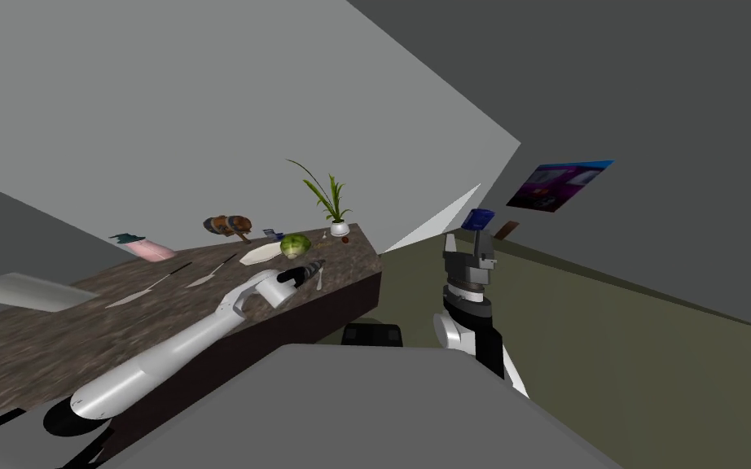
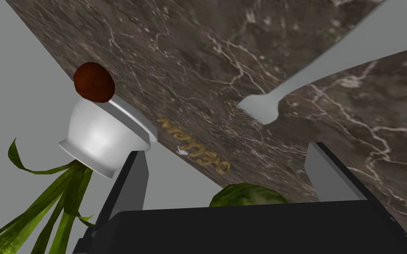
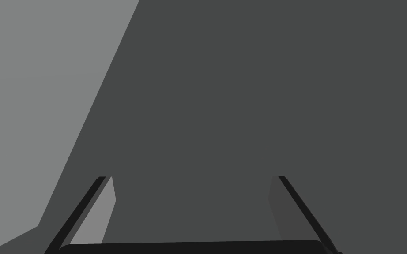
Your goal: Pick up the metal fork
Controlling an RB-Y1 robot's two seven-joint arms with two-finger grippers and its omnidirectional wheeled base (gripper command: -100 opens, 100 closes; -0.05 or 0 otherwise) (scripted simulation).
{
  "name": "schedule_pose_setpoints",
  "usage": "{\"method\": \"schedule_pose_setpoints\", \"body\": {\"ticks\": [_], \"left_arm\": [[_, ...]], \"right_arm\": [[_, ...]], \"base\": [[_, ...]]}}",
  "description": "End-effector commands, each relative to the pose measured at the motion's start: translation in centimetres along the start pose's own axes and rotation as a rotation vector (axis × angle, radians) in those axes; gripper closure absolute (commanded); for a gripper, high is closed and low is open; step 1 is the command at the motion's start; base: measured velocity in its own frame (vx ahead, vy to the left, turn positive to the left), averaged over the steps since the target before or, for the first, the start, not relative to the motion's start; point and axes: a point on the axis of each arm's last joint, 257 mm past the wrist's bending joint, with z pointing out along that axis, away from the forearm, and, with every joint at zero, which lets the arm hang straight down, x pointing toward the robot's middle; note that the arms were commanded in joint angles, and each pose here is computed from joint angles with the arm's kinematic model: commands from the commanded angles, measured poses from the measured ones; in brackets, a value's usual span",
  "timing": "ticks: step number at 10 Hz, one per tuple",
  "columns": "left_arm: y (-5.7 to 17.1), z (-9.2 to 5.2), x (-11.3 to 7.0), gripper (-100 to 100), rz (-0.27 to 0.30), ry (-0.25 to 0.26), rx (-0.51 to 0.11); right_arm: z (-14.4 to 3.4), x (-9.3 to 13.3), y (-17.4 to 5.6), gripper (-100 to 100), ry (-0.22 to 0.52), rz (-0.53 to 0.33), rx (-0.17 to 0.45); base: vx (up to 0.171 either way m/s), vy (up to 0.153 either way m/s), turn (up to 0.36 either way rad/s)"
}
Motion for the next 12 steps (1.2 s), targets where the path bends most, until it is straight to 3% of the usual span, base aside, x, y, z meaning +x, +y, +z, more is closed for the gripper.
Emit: {"method": "schedule_pose_setpoints", "body": {"ticks": [1, 9, 11, 12], "left_arm": [[1.0, 0.0, -0.2, -100, 0.029, 0.003, -0.051], [5.7, -1.0, -1.5, -100, 0.132, 0.008, -0.264], [6.4, -1.3, -1.9, -100, 0.150, 0.007, -0.298], [6.3, -1.1, -1.8, -100, 0.144, 0.007, -0.286]], "right_arm": [[0.0, 0.0, 0.0, 0, 0.000, 0.000, 0.000], [0.0, 0.0, 0.0, 0, 0.000, 0.000, 0.000], [0.0, 0.0, 0.0, 0, 0.000, 0.000, 0.000], [0.0, 0.0, 0.0, 0, 0.000, 0.000, 0.000]], "base": [[0.013, -0.017, -0.065], [0.019, -0.021, -0.048], [0.019, -0.015, -0.035], [0.008, -0.005, -0.004]]}}
